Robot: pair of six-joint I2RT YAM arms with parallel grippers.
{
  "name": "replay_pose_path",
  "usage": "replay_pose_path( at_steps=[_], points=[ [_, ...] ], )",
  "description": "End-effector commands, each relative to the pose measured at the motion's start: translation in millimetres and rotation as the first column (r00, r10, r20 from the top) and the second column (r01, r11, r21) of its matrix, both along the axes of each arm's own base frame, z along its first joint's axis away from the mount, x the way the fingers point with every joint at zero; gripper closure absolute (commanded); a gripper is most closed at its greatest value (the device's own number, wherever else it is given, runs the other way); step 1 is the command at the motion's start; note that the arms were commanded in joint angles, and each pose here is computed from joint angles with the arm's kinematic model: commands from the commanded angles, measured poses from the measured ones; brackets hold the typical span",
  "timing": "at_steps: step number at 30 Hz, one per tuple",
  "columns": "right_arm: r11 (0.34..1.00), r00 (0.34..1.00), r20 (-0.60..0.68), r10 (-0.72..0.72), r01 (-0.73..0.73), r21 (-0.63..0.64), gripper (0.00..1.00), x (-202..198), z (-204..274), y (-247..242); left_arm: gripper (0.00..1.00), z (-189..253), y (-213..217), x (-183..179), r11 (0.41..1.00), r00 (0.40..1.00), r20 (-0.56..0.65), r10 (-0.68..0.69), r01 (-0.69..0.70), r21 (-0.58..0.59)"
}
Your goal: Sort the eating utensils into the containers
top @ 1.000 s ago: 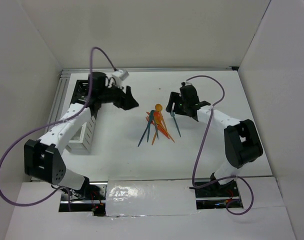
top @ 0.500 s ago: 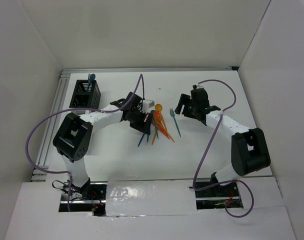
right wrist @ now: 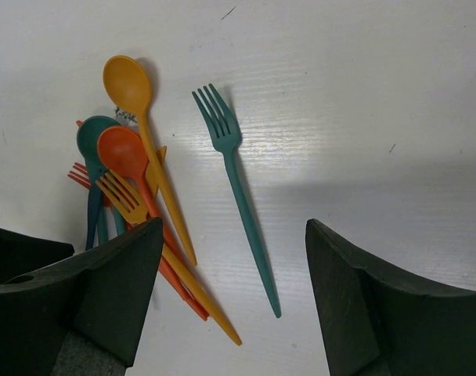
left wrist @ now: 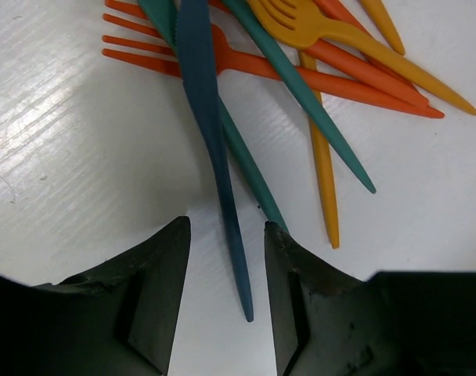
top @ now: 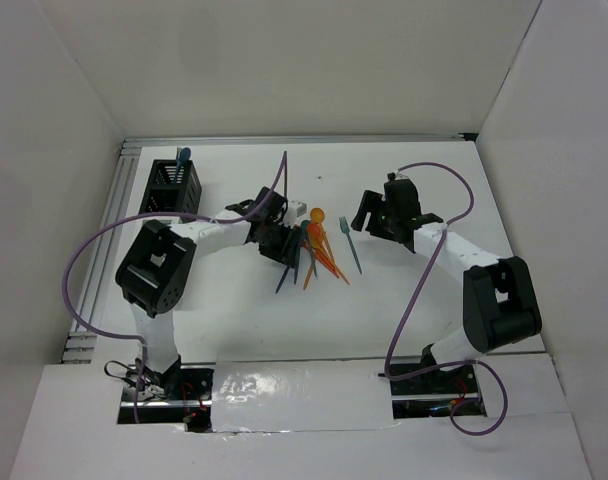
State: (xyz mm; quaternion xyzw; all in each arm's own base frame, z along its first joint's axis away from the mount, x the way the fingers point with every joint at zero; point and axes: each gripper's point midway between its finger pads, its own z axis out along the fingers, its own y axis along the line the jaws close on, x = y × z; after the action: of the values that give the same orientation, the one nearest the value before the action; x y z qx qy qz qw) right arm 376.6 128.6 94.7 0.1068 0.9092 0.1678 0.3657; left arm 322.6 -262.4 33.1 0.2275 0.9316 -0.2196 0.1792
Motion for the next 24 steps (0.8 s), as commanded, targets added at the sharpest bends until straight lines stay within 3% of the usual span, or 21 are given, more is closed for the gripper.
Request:
replay_pose_path(
  at_steps=[1,6,15,24],
  points=[
    [1.000,0.999,0.047,-0.006,0.005,0.018,0.20,4,15,-2,0.46,7,-8,18,1.000,0.998,0.055,0.019,-0.018,-0.007],
    [1.000,0.999,0.049,-0.012,0.011,0.022,0.20,5,16,-3,0.54,-1,-5,22,0.998,0.997,0.070,0.030,-0.033,0.050],
    [1.000,0.999,0.048,-0.024,0.023,0.018,0.20,5,13,-5,0.56,-21,-3,17,0.989,0.998,0.063,0.015,-0.024,0.148],
    [0.999,0.998,0.039,-0.039,0.039,0.015,0.20,2,11,-9,0.71,-36,0,13,0.980,0.999,0.046,0.021,-0.030,0.199]
  ],
)
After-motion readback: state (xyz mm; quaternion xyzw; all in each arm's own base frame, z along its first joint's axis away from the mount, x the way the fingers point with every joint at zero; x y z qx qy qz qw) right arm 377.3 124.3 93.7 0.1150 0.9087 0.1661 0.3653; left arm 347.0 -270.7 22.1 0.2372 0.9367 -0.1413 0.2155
